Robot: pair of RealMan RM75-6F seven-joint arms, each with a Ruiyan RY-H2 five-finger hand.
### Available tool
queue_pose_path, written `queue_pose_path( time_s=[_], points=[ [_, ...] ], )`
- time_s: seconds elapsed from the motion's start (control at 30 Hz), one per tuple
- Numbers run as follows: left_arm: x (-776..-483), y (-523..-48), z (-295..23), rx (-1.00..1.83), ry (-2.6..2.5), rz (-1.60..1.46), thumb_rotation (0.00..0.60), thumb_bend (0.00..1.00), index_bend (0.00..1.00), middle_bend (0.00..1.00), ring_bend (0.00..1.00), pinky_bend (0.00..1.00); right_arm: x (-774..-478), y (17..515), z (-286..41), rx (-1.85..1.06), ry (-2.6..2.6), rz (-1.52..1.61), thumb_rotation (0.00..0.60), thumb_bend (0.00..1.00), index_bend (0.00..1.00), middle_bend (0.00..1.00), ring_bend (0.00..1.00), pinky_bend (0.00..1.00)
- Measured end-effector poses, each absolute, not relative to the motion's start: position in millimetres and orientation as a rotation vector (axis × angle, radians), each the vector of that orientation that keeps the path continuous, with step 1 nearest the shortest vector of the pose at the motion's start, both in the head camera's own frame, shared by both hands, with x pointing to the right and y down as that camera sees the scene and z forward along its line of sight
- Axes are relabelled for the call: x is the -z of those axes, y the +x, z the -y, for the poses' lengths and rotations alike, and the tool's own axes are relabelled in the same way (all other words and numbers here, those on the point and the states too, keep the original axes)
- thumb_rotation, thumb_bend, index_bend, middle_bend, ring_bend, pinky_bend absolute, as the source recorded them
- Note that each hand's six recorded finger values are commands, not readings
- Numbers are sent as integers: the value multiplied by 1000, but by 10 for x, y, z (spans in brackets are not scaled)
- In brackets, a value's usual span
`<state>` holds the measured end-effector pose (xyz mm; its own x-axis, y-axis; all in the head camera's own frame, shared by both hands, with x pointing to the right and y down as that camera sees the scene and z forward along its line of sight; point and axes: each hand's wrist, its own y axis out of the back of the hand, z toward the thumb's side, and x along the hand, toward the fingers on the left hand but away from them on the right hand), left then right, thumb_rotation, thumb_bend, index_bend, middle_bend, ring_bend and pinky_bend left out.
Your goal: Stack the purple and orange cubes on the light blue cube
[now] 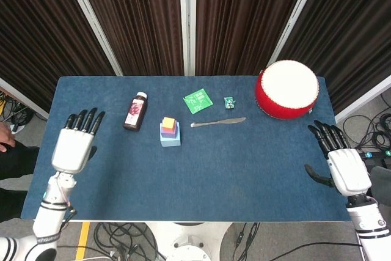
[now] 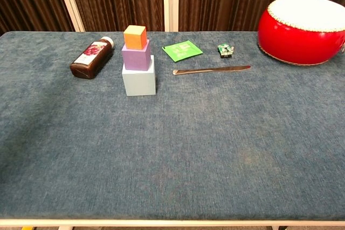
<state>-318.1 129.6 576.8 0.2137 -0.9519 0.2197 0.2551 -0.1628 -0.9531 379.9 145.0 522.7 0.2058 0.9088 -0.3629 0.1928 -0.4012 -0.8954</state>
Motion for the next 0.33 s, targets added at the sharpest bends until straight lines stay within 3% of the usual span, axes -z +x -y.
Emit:
queue_pose_path(
  time_s=[0.33],
  points=[
    [-5839,-3576,-1835,1349,-1256,-777,600,87,208,256,210,280,-5228,3759,-1497,-1229,-1756,1016,600,215,0,2,0,0]
  ],
)
